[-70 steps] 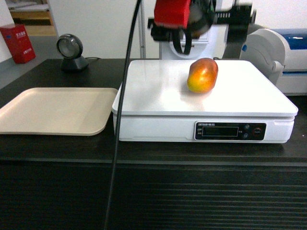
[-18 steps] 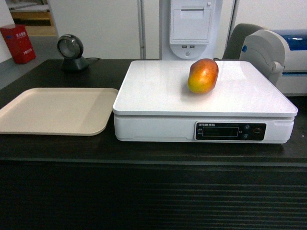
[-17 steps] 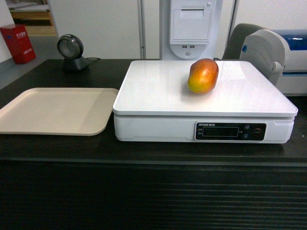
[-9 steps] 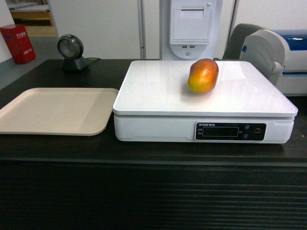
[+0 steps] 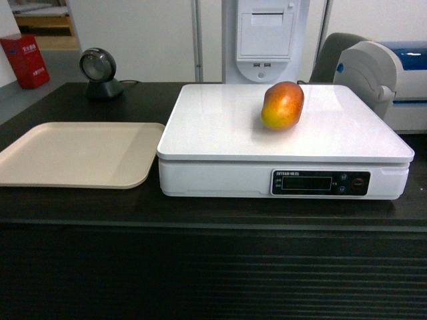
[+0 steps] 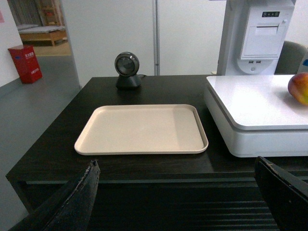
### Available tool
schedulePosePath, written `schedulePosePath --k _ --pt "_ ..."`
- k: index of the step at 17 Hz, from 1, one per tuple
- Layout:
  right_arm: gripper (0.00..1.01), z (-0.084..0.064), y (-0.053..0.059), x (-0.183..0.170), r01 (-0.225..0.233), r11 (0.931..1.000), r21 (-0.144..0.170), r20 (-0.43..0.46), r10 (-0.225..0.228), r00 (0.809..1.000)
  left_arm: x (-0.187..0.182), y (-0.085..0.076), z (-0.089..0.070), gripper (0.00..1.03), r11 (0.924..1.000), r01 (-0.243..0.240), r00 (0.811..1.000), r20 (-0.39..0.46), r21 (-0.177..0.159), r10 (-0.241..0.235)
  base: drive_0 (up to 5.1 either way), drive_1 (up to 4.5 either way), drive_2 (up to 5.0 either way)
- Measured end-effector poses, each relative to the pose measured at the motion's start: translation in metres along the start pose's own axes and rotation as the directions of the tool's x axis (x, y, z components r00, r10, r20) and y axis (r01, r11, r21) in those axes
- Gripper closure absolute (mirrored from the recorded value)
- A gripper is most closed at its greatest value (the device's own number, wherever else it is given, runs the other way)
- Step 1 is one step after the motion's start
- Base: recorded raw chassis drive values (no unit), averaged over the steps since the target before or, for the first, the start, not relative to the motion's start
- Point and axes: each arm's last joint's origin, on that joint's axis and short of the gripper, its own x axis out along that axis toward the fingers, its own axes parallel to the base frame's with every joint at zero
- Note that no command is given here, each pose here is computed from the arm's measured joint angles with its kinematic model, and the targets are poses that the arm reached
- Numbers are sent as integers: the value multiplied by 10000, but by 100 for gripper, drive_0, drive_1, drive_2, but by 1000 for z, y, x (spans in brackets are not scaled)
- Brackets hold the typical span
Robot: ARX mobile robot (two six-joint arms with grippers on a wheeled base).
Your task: Place dark red mango on scale at checkout
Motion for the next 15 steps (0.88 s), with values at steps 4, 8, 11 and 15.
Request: schedulePosePath --k 4,8,11,15 --pt "3 0 0 0 0 10000 0 0 0 10000 0 0 0 5 10000 0 10000 0 0 0 0 0 0" --pt "3 0 0 0 0 10000 0 0 0 10000 0 0 0 5 10000 0 10000 0 0 0 0 0 0" --pt "3 0 0 0 0 10000 0 0 0 10000 0 0 0 5 10000 0 10000 0 0 0 0 0 0" --pt "3 0 0 0 0 10000 0 0 0 10000 0 0 0 5 10000 0 10000 0 0 0 0 0 0"
